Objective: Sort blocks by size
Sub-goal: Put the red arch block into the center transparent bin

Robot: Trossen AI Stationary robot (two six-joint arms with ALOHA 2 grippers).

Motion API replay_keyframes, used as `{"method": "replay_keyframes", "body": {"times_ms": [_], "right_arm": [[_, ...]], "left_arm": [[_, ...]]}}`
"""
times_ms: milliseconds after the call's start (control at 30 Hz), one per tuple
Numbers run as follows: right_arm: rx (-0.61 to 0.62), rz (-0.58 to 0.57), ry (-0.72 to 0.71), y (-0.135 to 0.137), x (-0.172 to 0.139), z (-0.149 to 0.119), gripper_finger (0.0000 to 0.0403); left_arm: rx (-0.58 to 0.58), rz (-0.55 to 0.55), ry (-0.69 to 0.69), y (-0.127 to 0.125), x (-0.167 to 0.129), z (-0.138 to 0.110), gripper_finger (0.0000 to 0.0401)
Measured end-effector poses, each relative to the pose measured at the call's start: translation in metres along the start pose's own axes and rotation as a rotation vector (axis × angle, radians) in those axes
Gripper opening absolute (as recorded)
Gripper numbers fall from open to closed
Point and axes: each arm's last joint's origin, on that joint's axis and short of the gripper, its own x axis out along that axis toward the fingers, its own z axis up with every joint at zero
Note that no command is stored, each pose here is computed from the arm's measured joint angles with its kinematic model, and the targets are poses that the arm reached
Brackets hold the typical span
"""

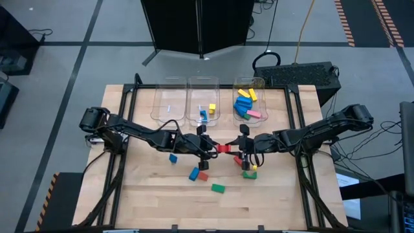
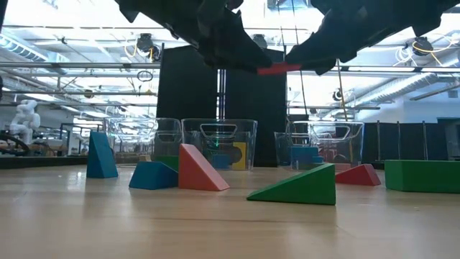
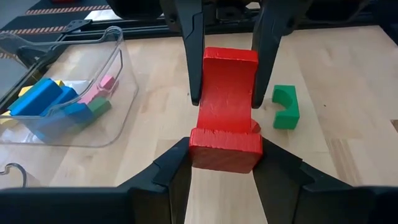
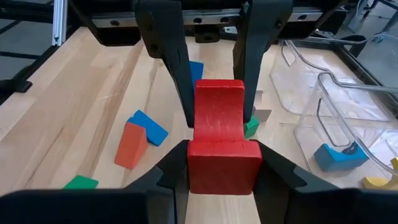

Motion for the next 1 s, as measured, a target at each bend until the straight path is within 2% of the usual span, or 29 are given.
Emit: {"method": "replay_keyframes", "body": {"times_ms": [100,233,400,533,633,800,1000], "right_arm": [[0.003,0.002,-0.001,0.0,0.0,0.0,0.0115],[0.01,-0.02,-0.001,-0.001,0.0,0.0,0.0115],[0.013,-0.037,-0.003,-0.003,0.001,0.0,0.0115],[0.007,-0.072,-0.03,-0.012,0.002,0.003,0.0115],[0.029,-0.12,-0.073,-0.026,0.004,0.009,0.0117],[0.054,-0.215,-0.102,-0.062,0.006,0.022,0.0118],[0.092,-0.196,-0.094,-0.109,0.014,0.034,0.0119]], "left_arm": [[-0.04,-0.014,0.012,0.0,0.0,-0.001,0.015],[-0.009,-0.021,0.013,-0.002,0.0,-0.001,0.0161],[0.007,0.008,0.003,0.0,-0.001,0.0,0.0222],[0.005,0.13,0.028,0.011,-0.014,0.005,0.0278],[0.005,0.229,0.074,0.018,-0.031,0.008,0.03],[-0.017,0.322,0.117,0.019,-0.061,0.011,0.0305],[-0.047,0.388,0.135,0.015,-0.083,0.0,0.0305]]}}
